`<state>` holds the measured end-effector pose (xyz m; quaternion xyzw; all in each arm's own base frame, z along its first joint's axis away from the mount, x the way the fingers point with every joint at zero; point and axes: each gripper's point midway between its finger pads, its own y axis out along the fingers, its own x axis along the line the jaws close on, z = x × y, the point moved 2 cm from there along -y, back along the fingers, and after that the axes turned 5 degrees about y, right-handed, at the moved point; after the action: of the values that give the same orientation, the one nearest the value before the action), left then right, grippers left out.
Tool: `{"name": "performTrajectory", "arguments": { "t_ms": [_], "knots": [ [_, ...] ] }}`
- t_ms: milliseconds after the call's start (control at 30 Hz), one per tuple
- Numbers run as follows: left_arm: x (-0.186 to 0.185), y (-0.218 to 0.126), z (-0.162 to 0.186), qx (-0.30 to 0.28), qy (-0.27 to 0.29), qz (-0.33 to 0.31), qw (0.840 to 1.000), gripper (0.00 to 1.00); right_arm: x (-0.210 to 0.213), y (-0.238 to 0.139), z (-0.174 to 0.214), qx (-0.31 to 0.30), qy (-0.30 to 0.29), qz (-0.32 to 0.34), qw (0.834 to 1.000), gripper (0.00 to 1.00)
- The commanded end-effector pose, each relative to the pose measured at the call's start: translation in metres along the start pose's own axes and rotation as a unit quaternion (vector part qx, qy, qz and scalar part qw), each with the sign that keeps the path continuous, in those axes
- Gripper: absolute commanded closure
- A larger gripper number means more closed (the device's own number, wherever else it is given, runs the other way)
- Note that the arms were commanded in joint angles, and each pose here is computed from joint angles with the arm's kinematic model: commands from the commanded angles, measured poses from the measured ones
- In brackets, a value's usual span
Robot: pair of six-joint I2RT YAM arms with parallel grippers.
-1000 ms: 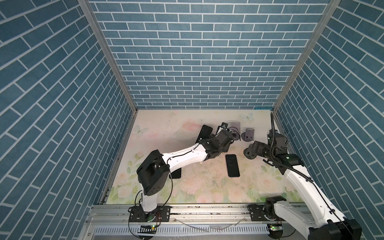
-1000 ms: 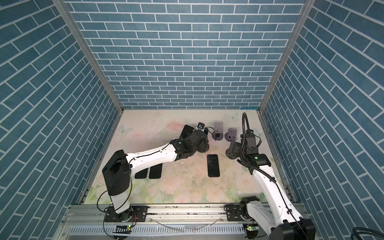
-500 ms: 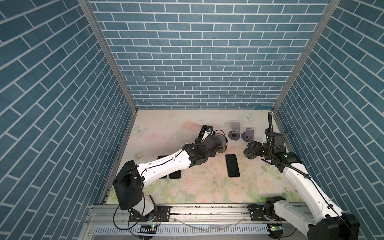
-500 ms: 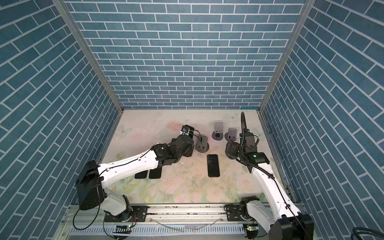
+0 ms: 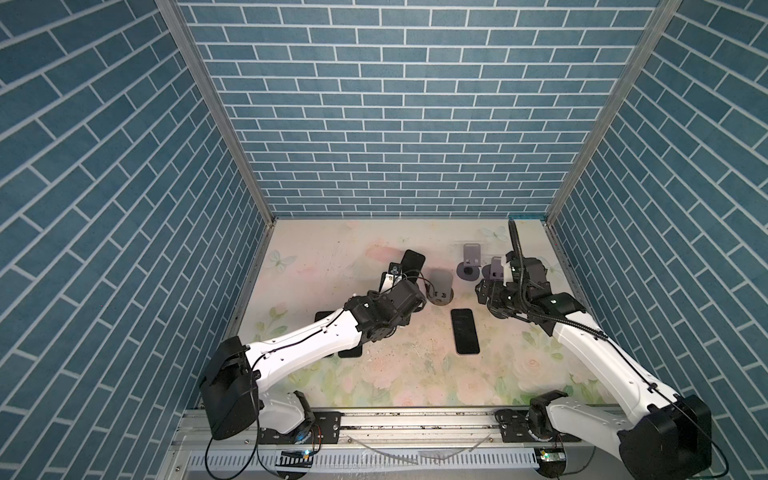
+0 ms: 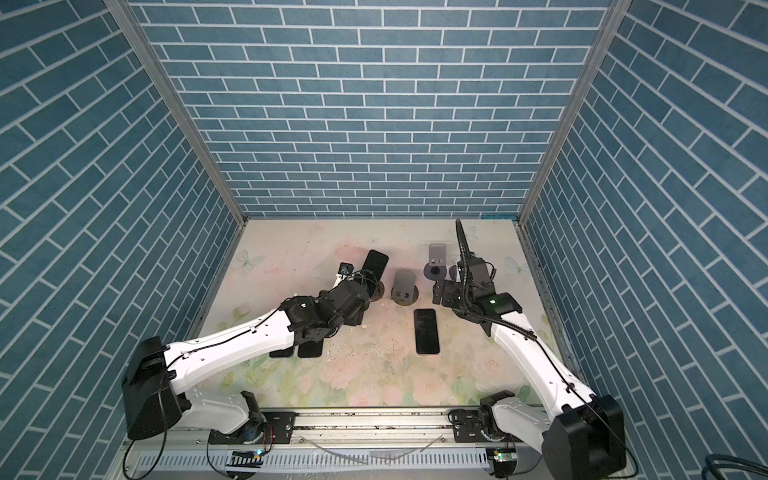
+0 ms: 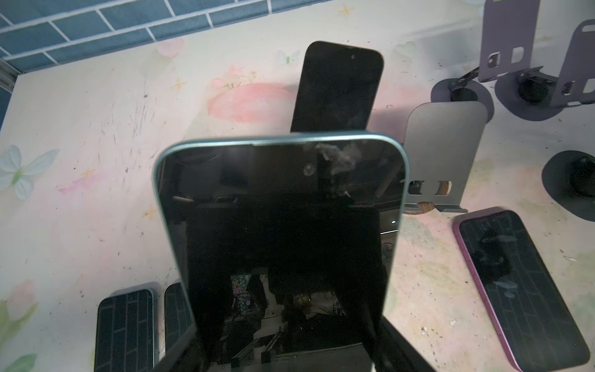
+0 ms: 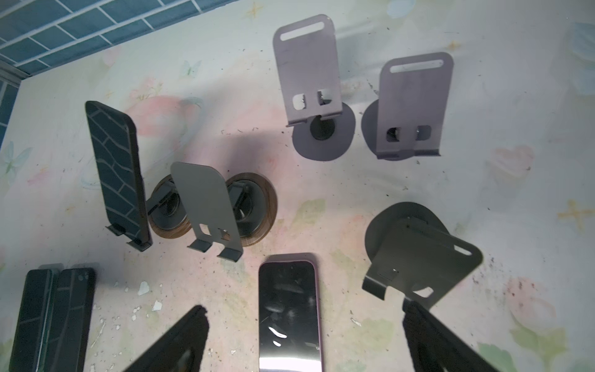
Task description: Remove the phone from the phone stand
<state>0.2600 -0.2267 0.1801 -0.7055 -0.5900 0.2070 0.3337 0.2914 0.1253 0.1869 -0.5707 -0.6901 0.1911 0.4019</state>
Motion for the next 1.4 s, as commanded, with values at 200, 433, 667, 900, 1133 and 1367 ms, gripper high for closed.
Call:
{"name": "performTrajectory", "arguments": {
  "t_ms": [200,433,667,900,1133,1367],
  "knots": [
    [0.010,0.014,0.027,0.041,-0.024,0.008,0.999,0.38,0.045,0.008,-0.015,-0.005,-0.014,-0.031,0.999,0.05],
    [0.010,0.033,0.047,0.086,-0.035,0.014,0.996,0.38,0.060,0.017,-0.010,0.004,-0.025,-0.032,0.999,0.05],
    [0.003,0.052,0.061,0.120,-0.022,0.009,0.992,0.38,0.061,0.017,-0.010,0.000,-0.028,-0.025,0.999,0.05],
    [-0.003,0.070,0.076,0.159,-0.019,0.008,0.987,0.38,0.054,0.016,-0.007,-0.003,-0.030,-0.014,0.999,0.05],
    [-0.006,0.081,0.090,0.194,-0.007,-0.004,0.981,0.38,0.050,0.019,-0.003,0.001,-0.033,-0.005,0.999,0.05],
    [-0.005,0.087,0.098,0.212,-0.010,-0.006,0.977,0.38,0.049,0.023,-0.002,0.003,-0.034,-0.003,0.999,0.05]
  ]
}}
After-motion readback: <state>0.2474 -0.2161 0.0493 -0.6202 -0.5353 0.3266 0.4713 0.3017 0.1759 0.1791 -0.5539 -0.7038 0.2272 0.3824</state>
